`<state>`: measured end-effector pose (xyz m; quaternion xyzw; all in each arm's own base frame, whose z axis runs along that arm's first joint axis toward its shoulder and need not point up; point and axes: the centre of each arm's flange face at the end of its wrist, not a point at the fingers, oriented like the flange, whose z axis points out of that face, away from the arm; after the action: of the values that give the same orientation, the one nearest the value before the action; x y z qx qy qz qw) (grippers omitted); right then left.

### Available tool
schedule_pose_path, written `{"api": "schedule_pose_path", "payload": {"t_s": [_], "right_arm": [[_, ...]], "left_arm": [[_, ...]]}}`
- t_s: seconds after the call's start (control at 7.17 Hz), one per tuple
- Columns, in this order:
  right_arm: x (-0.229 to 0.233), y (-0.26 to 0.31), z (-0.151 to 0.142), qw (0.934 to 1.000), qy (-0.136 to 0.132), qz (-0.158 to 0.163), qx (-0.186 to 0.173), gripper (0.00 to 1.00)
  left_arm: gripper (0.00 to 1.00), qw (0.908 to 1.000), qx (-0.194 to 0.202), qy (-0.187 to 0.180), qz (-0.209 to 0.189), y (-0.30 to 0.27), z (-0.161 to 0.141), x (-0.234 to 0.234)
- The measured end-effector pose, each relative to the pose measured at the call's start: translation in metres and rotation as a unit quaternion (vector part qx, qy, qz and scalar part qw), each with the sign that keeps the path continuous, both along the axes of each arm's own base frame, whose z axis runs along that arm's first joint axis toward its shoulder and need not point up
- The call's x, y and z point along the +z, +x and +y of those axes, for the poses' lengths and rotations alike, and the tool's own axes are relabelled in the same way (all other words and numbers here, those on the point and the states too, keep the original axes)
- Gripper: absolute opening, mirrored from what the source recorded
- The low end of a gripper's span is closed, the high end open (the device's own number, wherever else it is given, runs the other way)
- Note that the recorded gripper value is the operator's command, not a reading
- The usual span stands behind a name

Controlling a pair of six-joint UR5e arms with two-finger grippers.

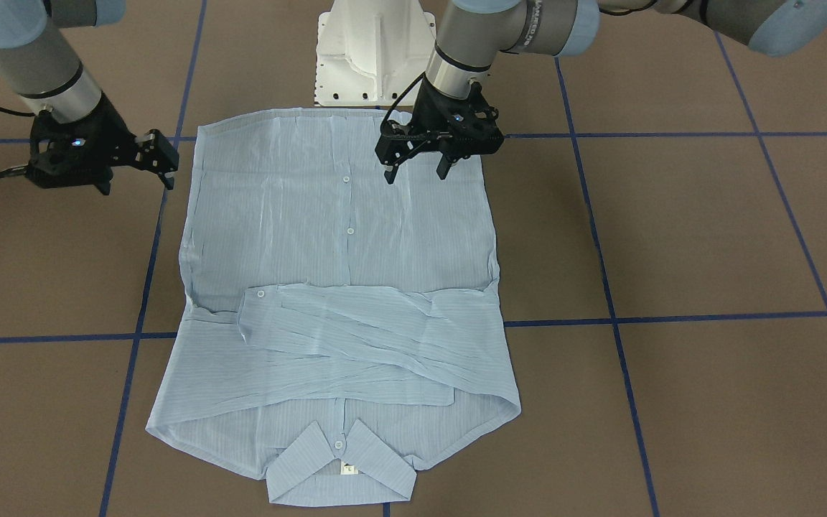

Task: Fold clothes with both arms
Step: 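Move both grippers to the shirt's side edges near the hem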

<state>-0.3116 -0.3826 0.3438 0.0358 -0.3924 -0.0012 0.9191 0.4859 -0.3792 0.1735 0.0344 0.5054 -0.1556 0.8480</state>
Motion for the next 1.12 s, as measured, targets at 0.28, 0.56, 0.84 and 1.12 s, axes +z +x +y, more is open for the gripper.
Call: {"api": "schedule_pose_path", "payload": {"t_s": [0.28, 0.56, 0.84, 1.12], "right_arm": [[0.019, -0.049, 0.086, 0.9993, -0.013, -0.013, 0.034, 1.00], [0.032, -0.080, 0.138, 0.9982, -0.029, -0.003, 0.053, 1.00], [0.052, -0.095, 0.155, 0.9972, -0.042, 0.015, 0.061, 0.99], [0.070, -0.102, 0.156, 0.9966, -0.049, 0.032, 0.059, 0.93]], "left_arm": [[1.00, 0.9987, 0.035, 0.029, -0.025, -0.028, 0.017, 0.034], [1.00, 0.9978, 0.045, 0.033, -0.037, -0.034, 0.023, 0.050], [1.00, 0.9977, 0.047, 0.033, -0.038, -0.034, 0.025, 0.052], [1.00, 0.9977, 0.047, 0.033, -0.036, -0.033, 0.025, 0.050]]}}
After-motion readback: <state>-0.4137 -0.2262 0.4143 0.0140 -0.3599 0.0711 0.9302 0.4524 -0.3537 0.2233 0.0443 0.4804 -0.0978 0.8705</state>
